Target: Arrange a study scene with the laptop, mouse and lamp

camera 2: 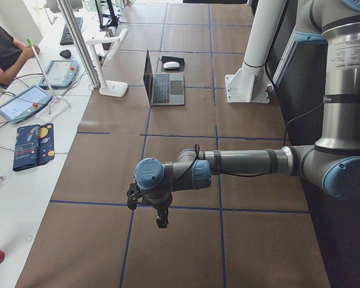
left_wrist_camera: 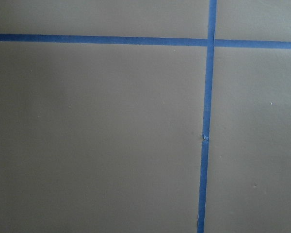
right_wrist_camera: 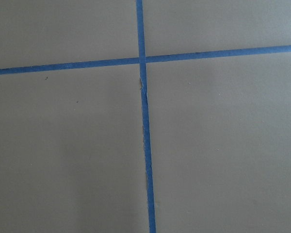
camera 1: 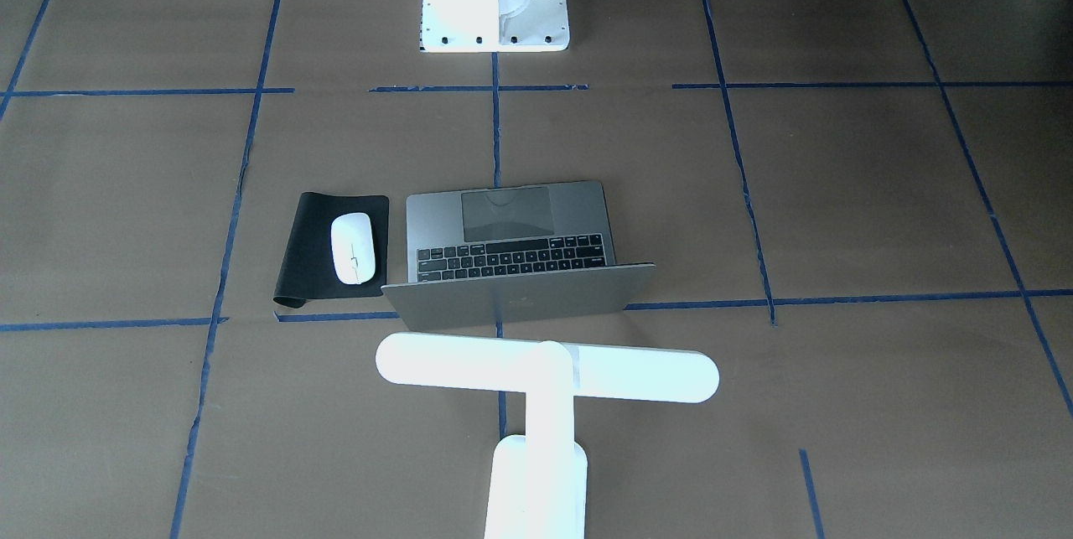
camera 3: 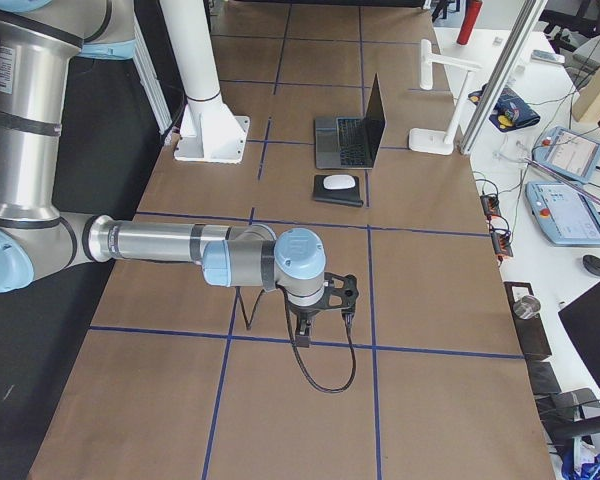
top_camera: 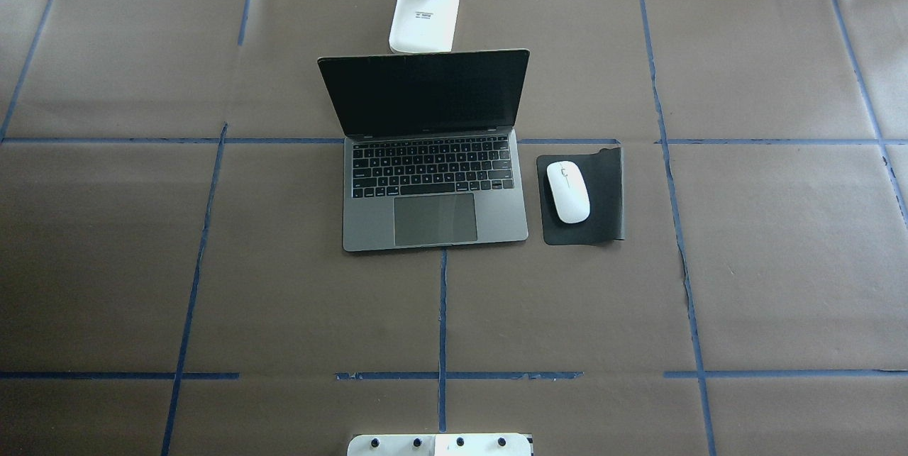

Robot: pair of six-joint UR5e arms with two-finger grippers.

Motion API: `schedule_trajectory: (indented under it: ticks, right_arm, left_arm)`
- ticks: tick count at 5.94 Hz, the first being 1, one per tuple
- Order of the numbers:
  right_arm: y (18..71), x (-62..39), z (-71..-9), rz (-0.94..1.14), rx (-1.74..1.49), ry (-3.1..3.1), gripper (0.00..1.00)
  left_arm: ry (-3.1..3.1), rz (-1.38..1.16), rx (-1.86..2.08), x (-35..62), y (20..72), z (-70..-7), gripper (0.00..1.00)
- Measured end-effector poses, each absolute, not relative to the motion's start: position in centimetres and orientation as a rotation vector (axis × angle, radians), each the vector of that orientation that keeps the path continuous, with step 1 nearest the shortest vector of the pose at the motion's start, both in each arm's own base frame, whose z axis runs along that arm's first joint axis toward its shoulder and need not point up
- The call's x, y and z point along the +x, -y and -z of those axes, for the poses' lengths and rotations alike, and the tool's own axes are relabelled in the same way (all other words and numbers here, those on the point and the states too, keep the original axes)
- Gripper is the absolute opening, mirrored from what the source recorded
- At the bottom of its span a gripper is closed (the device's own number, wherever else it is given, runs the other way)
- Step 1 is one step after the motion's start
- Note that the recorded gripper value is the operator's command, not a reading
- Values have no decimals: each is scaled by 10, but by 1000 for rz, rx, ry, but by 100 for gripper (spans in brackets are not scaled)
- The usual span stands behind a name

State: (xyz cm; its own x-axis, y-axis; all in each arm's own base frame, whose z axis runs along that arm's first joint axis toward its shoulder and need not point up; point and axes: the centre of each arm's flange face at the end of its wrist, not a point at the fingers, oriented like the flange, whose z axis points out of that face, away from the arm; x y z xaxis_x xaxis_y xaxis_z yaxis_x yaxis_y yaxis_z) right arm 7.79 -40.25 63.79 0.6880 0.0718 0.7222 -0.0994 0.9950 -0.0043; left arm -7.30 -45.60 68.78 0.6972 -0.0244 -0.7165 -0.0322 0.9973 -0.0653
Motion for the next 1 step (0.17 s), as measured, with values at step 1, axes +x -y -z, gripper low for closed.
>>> schedule_trajectory:
  ticks: [1]
  right_arm:
    - [403, 78, -639, -97, 35, 806, 100]
  left_arm:
    - [-799, -4, -72, -73, 456, -686, 100]
